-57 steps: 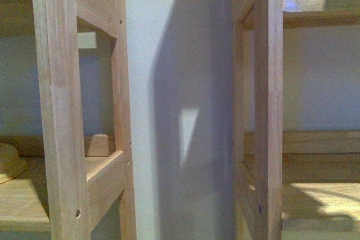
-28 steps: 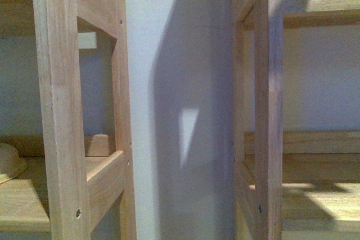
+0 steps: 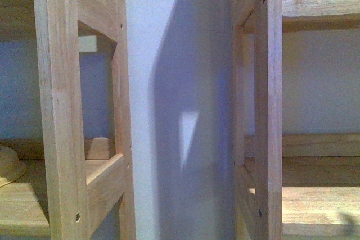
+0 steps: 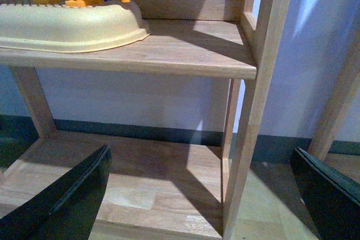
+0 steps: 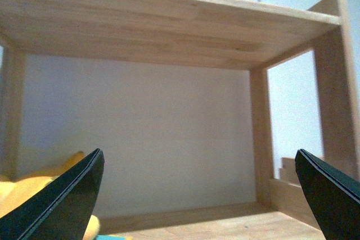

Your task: Put away toys

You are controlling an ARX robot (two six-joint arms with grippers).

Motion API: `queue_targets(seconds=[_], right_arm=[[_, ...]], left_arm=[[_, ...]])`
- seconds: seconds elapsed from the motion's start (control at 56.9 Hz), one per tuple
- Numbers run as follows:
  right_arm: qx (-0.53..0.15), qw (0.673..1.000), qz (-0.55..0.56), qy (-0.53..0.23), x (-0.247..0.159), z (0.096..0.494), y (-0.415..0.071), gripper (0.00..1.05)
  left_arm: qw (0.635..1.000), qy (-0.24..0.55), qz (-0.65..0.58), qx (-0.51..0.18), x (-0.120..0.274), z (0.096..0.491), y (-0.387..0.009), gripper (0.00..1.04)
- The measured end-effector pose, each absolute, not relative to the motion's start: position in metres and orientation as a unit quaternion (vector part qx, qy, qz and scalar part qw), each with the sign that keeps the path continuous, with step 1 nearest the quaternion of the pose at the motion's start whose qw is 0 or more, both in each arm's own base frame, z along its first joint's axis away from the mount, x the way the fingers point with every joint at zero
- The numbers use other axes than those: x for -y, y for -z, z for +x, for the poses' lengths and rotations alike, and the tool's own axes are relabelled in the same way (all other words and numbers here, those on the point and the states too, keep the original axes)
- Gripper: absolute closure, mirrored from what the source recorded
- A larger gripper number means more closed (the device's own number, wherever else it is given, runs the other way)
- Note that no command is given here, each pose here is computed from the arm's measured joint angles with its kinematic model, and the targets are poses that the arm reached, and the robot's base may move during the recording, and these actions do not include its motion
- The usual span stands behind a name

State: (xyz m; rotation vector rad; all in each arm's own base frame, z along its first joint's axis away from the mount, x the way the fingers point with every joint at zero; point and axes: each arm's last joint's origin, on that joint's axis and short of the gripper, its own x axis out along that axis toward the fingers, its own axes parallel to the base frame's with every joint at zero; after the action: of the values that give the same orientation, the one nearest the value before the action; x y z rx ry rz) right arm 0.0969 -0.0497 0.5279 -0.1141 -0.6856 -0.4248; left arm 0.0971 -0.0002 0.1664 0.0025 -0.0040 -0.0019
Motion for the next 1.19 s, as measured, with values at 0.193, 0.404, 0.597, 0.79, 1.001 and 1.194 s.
queue_targets(seconds=[0.193, 0.404, 0.597, 0.79, 1.001, 1.194], right_arm=[[0.290, 0.939, -0.026, 0.183, 0.057, 0.094, -0.485, 0.02], [0.221, 0.965, 0.028, 0.141, 0.051, 0.100, -0.413, 0.02], [0.169, 0.978, 0.049, 0.107, 0.028, 0.096, -0.347, 0.02], [0.103, 0.992, 0.036, 0.064, 0.014, 0.107, -0.293, 0.02], [0.103, 0.992, 0.028, 0.064, 0.014, 0.107, -0.292, 0.02], [0.016, 1.000, 0.012, 0.008, 0.011, 0.099, -0.279, 0.20]], left_arm=[[1.000, 0.001, 0.001, 0.002, 0.000, 0.097, -0.166, 0.06], [1.000, 0.001, 0.001, 0.002, 0.000, 0.097, -0.166, 0.06], [1.000, 0.001, 0.001, 0.002, 0.000, 0.097, -0.166, 0.06], [1.000, 0.001, 0.001, 0.002, 0.000, 0.097, -0.166, 0.06], [1.000, 0.001, 0.001, 0.002, 0.000, 0.097, -0.166, 0.06], [1.000, 0.001, 0.001, 0.002, 0.000, 0.097, -0.166, 0.06]])
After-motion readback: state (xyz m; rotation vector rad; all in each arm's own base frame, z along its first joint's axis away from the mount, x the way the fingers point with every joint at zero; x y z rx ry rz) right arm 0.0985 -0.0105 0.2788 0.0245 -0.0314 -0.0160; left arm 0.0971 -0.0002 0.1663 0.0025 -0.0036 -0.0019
